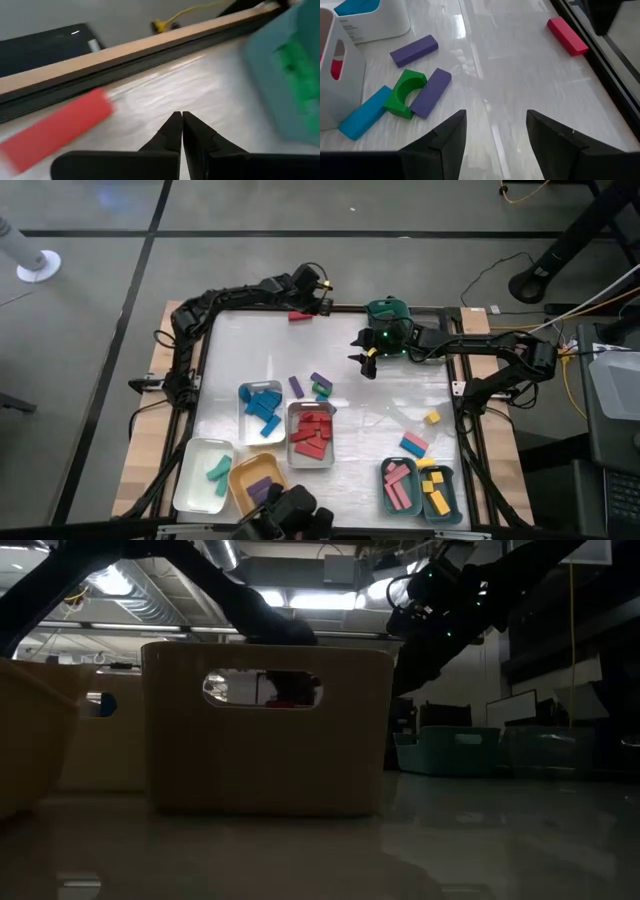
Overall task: Sort blocks
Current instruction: Put the red block into the gray bin
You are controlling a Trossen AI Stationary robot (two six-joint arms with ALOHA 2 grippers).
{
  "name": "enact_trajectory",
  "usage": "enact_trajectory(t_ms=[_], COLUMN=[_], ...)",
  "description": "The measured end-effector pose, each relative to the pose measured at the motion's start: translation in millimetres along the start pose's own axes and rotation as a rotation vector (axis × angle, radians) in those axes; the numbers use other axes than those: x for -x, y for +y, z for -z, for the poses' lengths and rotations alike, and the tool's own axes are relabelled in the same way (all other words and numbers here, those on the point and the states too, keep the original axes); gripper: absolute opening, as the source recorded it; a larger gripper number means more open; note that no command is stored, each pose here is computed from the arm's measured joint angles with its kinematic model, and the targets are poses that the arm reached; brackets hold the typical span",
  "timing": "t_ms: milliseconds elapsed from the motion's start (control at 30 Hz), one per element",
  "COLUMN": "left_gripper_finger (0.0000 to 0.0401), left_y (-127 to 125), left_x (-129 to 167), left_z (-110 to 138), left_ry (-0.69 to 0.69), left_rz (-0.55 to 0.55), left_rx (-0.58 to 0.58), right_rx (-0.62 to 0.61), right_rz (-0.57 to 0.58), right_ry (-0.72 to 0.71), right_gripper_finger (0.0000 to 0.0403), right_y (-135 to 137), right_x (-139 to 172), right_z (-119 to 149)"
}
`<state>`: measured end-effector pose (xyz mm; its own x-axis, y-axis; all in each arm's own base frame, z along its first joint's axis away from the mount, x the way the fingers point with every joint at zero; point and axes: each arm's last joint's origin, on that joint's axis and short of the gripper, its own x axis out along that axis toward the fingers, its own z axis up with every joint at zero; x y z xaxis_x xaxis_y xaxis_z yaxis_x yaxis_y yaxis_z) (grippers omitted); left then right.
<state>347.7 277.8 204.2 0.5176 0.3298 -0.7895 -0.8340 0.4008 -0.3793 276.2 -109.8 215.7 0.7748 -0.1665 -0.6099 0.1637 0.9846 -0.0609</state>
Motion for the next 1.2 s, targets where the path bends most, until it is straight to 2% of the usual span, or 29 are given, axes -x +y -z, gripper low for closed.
enact_trajectory(t_ms=[167,300,433,600,767,933,1200], left_gripper_finger=[0.0001,0.0001,0.0001,0.0001,0.0001,0.0001,0.0001], left_y=[-15,-21,-36,-48,-38,-27,3], left_x=[1,2,-4,-24,-38,-38,-37], left_z=[-8,-12,1,24,28,21,17], left_ry=[-0.123,-0.15,-0.151,-0.134,-0.132,-0.177,-0.077], left_rz=[0.098,0.178,0.215,0.147,0.059,-0.049,-0.166], left_rx=[0.005,0.049,-0.005,-0.169,-0.231,-0.209,-0.158], right_rx=[0.0,0.0,-0.001,-0.001,-0.002,-0.003,-0.003], right_rz=[0.0,0.0,-0.001,-0.001,-0.003,-0.005,-0.004], right_ry=[0.0,0.001,0.006,0.006,0.016,0.024,0.022], right_gripper_finger=[0.0207,0.0207,0.0207,0.0207,0.0207,0.0207,0.0207], right_y=[0,0,0,0,0,0,0], right_x=[0,0,0,0,0,0,0], right_z=[0,0,1,1,2,2,2])
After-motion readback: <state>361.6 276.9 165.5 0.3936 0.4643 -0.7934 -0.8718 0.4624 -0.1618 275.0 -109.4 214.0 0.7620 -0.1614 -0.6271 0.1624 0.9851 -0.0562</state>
